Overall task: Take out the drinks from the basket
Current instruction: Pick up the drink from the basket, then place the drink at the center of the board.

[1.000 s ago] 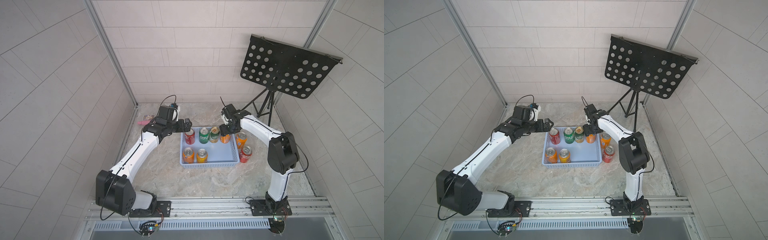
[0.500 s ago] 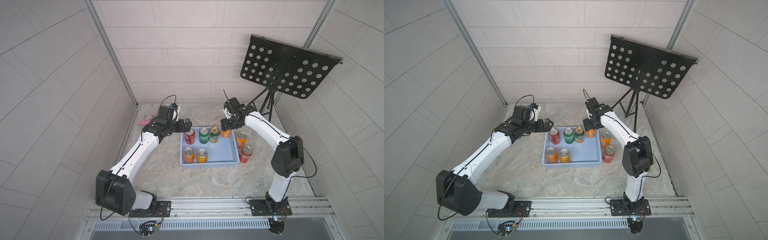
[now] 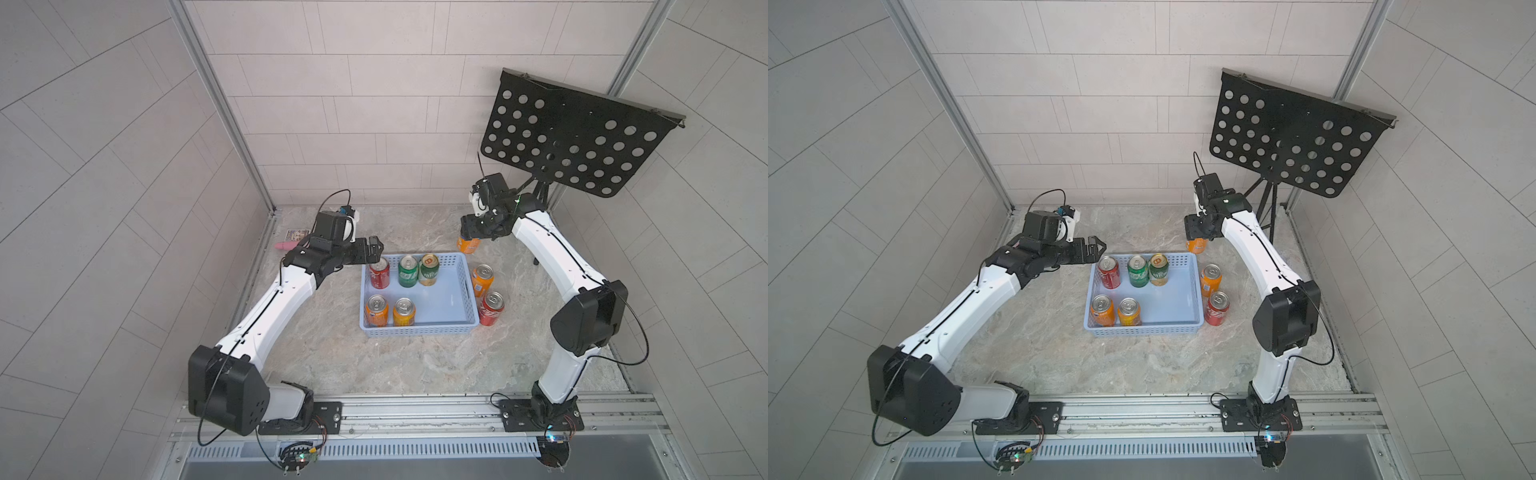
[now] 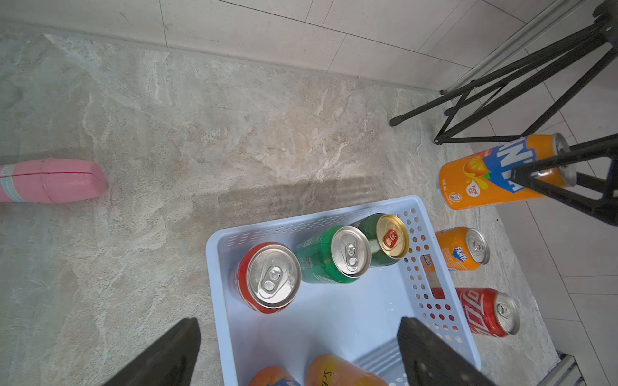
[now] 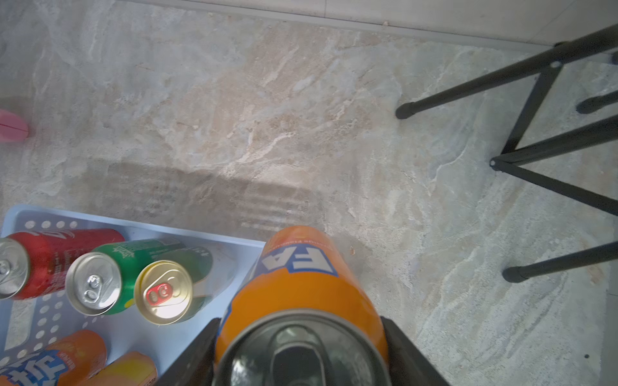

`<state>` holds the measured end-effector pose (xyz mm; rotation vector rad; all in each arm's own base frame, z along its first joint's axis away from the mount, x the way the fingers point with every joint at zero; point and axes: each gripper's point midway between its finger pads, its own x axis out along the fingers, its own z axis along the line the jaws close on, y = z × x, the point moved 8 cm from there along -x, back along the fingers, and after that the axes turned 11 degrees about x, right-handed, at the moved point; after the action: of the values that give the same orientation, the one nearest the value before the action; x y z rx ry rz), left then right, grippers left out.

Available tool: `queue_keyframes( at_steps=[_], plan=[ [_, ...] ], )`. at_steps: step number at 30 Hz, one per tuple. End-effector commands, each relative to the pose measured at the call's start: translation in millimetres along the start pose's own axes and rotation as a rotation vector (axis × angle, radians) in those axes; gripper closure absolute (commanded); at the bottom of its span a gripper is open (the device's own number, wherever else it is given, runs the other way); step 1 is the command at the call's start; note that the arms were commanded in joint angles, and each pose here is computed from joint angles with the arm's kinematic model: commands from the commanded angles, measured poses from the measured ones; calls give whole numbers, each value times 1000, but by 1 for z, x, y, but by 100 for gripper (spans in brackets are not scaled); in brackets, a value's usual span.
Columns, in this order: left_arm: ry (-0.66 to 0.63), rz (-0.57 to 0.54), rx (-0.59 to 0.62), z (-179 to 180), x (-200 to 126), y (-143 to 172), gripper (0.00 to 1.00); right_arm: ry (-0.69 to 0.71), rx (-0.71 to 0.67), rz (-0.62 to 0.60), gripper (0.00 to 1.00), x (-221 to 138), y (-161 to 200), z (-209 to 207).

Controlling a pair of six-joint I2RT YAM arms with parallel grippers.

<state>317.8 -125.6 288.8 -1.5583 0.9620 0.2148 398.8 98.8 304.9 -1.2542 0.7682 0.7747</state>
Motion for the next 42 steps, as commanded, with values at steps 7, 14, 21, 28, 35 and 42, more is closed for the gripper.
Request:
queue_keyframes(
  at_steps=[7, 14, 21, 28, 35, 42],
  plan=[
    [-11, -29, 31, -2, -9, -3, 0, 58, 32, -38, 93, 6, -7, -23],
    [-36, -38, 42, -1, -12, -3, 0, 79, 66, 10, 93, 35, -5, -35],
    [-26, -31, 37, -1, -10, -3, 0, 85, 91, 11, 93, 58, 0, -40],
    [-22, -26, 36, -1, -8, -2, 0, 87, 120, 19, 91, 83, 9, -43],
    [-24, -23, 34, -1, -7, -2, 0, 99, 153, 27, 90, 102, 19, -46],
    [-20, -22, 29, -1, -6, -2, 0, 94, 152, 44, 81, 107, 29, -48]
  ],
)
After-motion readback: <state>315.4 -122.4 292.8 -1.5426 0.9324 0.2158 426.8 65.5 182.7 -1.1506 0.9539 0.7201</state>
